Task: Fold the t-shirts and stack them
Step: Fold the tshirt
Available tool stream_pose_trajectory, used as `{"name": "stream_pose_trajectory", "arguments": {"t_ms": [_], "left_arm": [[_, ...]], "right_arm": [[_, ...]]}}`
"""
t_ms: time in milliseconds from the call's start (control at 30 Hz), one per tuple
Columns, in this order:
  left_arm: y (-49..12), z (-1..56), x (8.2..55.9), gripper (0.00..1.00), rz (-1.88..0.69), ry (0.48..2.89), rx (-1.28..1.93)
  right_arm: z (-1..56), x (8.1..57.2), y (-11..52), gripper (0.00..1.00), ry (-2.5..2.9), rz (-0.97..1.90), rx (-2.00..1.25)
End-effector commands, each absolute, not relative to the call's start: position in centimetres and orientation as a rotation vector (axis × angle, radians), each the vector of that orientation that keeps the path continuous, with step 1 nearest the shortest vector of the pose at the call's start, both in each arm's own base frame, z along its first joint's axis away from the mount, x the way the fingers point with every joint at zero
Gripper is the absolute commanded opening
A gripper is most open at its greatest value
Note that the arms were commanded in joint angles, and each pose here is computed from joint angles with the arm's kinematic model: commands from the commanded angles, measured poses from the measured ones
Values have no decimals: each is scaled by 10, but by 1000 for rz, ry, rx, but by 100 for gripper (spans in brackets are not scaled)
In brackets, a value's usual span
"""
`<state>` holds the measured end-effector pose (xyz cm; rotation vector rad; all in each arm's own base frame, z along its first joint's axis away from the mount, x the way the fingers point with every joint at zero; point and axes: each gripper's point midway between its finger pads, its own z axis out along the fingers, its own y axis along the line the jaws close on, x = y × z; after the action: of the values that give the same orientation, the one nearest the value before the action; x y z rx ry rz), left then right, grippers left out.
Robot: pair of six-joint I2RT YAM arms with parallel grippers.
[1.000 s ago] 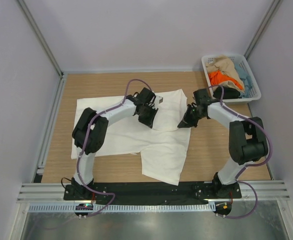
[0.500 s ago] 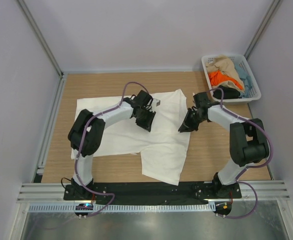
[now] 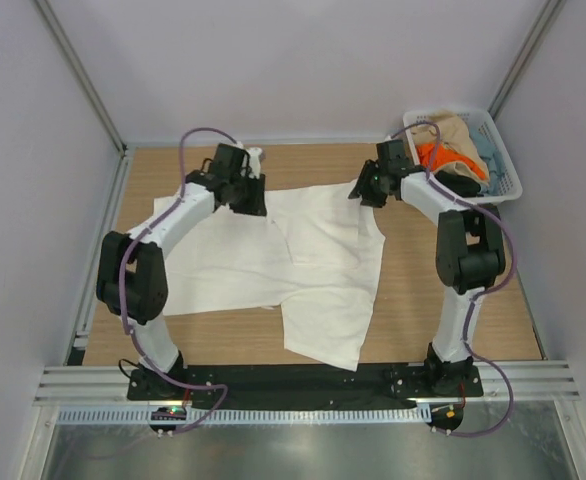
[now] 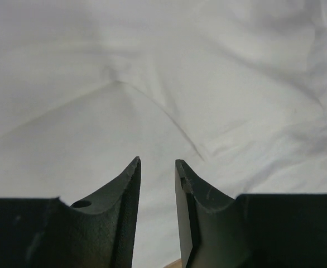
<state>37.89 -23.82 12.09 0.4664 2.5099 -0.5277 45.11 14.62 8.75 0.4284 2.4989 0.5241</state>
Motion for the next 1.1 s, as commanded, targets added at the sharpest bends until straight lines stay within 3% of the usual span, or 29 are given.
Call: {"name": "stream_pose_trajectory", "arguments": {"t_ms": [0,33,267,867,1033,1067], "left_arm": [[-160,144,433,32,-423,2416,153],[-149,137,440,32,-424,2423,115],[-77,116,493,27,-447,2410,-93],[5,67,530,21,-566,2338,-583],[23,52,528,20,-577,2336,-723],[28,44,527,19,-592,2338,-778]], "right_arm": [[102,523,141,47,2331,454,405],[80,532,140,47,2364,439,417],[74,581,143,48,2319,406,417],[48,591,123,46,2344,281,362],[37,598,128,38,2355,302,346],[33,600,129,28,2353,305,359]]}}
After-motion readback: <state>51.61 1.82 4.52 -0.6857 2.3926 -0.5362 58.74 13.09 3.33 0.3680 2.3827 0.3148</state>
